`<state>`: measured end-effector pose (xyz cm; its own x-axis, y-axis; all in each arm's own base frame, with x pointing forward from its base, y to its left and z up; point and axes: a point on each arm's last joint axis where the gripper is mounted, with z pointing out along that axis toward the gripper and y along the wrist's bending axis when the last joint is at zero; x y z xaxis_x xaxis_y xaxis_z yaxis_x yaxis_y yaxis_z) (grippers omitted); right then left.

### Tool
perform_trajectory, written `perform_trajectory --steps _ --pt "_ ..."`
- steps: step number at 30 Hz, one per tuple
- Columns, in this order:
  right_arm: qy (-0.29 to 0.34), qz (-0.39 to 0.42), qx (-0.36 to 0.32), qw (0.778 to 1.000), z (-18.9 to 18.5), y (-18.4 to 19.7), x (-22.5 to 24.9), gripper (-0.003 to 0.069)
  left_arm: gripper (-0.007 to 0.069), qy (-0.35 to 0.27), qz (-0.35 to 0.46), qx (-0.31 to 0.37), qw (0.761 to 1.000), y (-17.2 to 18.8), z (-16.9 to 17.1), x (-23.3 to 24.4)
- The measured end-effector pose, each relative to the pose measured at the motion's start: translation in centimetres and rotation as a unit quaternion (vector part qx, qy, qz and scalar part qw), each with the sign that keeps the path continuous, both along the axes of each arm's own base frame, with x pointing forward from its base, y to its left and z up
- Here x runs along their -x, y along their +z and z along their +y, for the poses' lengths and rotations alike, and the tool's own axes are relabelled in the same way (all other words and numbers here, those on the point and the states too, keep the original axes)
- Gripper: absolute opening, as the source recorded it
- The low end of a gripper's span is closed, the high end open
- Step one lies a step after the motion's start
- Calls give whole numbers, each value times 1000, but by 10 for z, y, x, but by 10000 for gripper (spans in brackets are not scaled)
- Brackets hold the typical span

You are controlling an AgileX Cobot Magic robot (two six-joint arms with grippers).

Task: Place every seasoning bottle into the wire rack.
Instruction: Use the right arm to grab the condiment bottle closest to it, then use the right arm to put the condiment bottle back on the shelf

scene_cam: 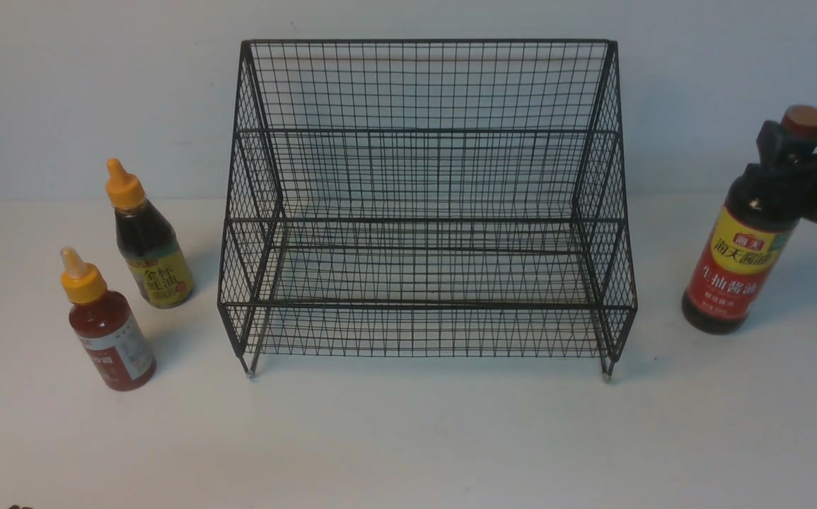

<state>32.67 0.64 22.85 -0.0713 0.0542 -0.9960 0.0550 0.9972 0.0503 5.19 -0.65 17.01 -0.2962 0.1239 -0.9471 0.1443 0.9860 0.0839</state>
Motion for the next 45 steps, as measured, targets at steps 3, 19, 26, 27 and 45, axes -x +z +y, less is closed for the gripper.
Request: perform_trajectory --steps 3,19,26,27,45 --pt "7 4 9 1000 1 -6 -3 335 -12 0 0 0 1000 0 0 0" --pt "73 0 30 997 12 65 17 272 -12 0 0 0 1000 0 0 0" --pt "99 -133 -8 986 21 168 44 272 -12 0 0 0 1000 0 0 0" --pt "110 -148 -12 983 25 179 45 272 -12 0 0 0 1000 0 0 0" --pt "258 -93 -46 961 122 144 -24 272 -12 0 0 0 1000 0 0 0"
